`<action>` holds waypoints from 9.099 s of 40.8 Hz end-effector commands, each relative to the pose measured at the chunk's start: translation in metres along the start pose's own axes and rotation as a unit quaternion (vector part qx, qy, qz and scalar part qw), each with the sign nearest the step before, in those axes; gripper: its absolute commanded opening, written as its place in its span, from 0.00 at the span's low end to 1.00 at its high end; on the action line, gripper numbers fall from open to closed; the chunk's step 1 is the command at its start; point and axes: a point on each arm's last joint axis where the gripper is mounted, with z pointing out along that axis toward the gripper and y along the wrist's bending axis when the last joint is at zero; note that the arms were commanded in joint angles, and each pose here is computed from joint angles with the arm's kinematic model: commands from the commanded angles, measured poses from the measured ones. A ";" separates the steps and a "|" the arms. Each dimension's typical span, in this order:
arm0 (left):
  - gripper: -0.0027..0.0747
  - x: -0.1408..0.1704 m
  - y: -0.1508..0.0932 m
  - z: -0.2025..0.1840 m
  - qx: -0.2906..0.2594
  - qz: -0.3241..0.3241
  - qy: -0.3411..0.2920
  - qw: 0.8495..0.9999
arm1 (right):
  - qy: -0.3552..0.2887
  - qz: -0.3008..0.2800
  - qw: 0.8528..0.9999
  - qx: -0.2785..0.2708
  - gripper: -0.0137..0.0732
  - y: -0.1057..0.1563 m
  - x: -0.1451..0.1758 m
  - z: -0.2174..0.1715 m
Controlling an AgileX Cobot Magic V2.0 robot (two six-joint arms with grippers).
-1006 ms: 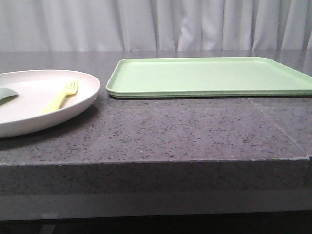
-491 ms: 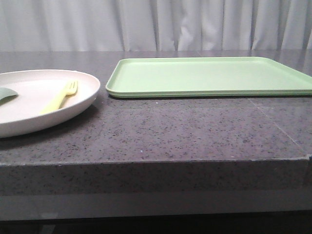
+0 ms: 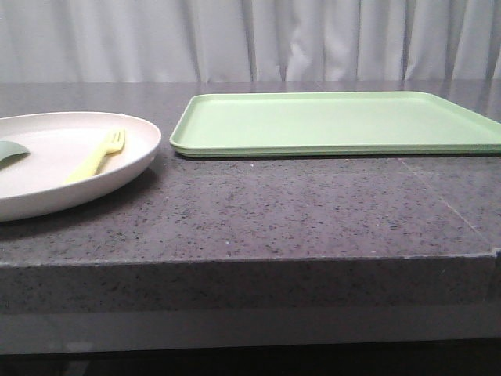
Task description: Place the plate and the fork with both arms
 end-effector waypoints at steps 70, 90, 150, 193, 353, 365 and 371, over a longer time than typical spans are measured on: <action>0.78 0.030 0.009 0.141 -0.030 -0.113 0.320 0.940 | -0.052 0.000 0.999 -0.003 0.80 0.002 -0.018 -0.002; 0.50 0.038 0.009 0.147 -0.031 -0.117 0.335 0.934 | -0.052 0.000 0.999 -0.003 0.80 0.002 -0.018 -0.002; 0.01 -0.036 0.013 0.161 0.052 -0.259 0.245 0.933 | -0.052 0.000 0.999 -0.003 0.80 0.002 -0.018 -0.002; 0.01 -0.045 -0.197 0.300 0.260 -0.247 0.299 0.884 | -0.051 0.000 0.999 -0.005 0.80 0.002 -0.018 -0.002; 0.01 0.001 -0.007 -0.033 0.042 -0.103 -0.029 0.993 | 0.100 -0.004 0.993 -0.067 0.80 0.043 -0.068 0.104; 0.01 0.001 -0.007 -0.033 0.042 -0.103 -0.029 0.993 | 0.225 0.008 0.971 -0.075 0.80 0.077 -0.078 0.191; 0.01 0.001 -0.007 -0.033 0.042 -0.103 -0.029 0.993 | 0.252 0.023 0.965 -0.068 0.75 0.085 -0.078 0.229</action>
